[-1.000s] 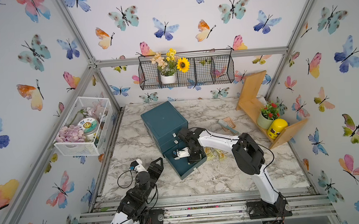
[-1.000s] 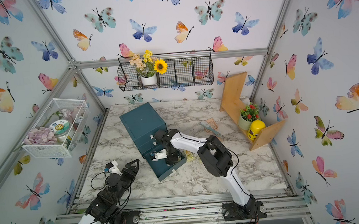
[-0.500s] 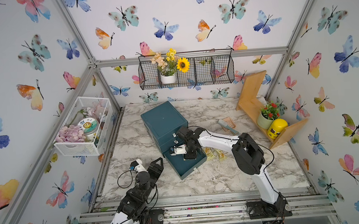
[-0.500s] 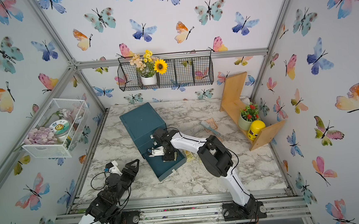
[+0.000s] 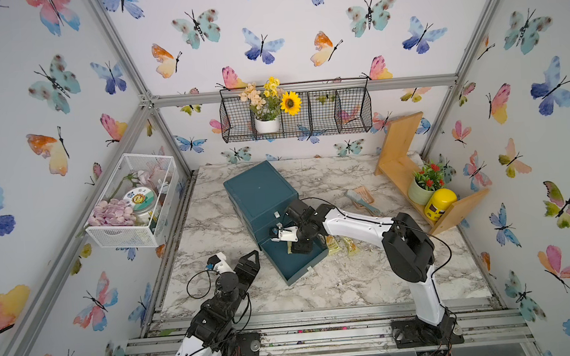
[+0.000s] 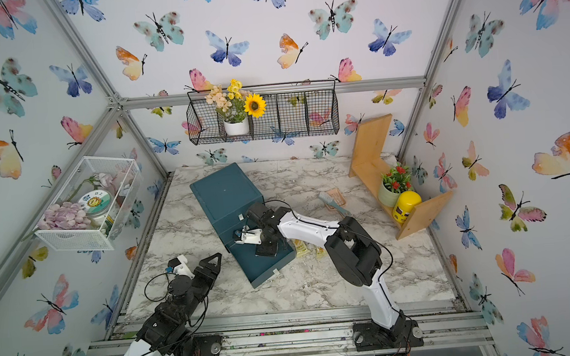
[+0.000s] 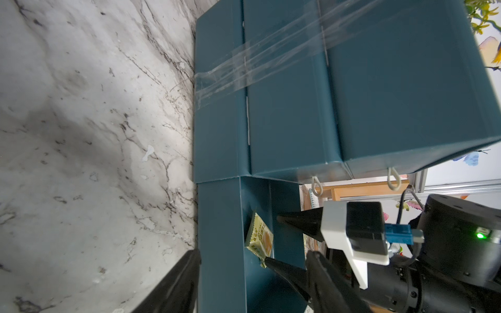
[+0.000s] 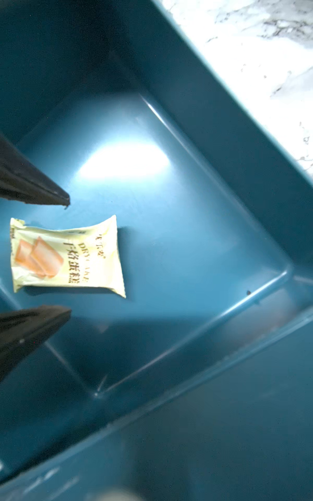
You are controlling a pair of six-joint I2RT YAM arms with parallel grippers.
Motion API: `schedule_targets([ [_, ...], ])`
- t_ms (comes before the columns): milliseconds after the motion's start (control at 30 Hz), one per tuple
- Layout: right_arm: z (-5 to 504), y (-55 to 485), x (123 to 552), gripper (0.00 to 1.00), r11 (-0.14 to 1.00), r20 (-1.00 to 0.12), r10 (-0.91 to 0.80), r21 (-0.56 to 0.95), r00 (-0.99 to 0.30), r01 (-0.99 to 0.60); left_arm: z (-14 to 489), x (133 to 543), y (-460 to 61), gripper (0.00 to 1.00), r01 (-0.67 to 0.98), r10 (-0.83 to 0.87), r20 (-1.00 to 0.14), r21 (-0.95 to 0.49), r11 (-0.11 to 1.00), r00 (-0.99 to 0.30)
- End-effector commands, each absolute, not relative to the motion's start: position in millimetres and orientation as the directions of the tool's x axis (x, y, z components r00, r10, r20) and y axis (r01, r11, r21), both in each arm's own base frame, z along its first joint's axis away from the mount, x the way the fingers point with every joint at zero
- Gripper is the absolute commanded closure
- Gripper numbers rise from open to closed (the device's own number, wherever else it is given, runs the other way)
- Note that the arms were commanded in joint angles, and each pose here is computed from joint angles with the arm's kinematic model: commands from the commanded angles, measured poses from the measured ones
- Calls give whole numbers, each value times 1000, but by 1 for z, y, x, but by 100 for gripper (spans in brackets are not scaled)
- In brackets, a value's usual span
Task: Take the cookies out of the drawer
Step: Pick up the cookie from the drawer.
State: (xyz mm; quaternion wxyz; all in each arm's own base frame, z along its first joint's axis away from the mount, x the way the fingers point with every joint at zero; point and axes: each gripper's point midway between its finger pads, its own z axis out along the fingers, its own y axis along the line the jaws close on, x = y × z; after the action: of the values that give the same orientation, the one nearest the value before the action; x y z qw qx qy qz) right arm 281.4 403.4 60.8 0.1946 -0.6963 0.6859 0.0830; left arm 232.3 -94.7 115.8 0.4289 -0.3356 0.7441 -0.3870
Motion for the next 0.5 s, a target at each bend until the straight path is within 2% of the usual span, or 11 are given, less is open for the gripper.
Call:
schedule_targets([
  [0, 50, 394, 280, 36, 41, -329, -944, -144, 9, -989, 131, 234, -100, 34, -120, -821, -392, -871, 477, -415],
  [467, 18, 385, 285, 34, 75, -250, -967, -136, -39, -988, 134, 233, -98, 34, -113, -819, -402, -868, 483, -409],
])
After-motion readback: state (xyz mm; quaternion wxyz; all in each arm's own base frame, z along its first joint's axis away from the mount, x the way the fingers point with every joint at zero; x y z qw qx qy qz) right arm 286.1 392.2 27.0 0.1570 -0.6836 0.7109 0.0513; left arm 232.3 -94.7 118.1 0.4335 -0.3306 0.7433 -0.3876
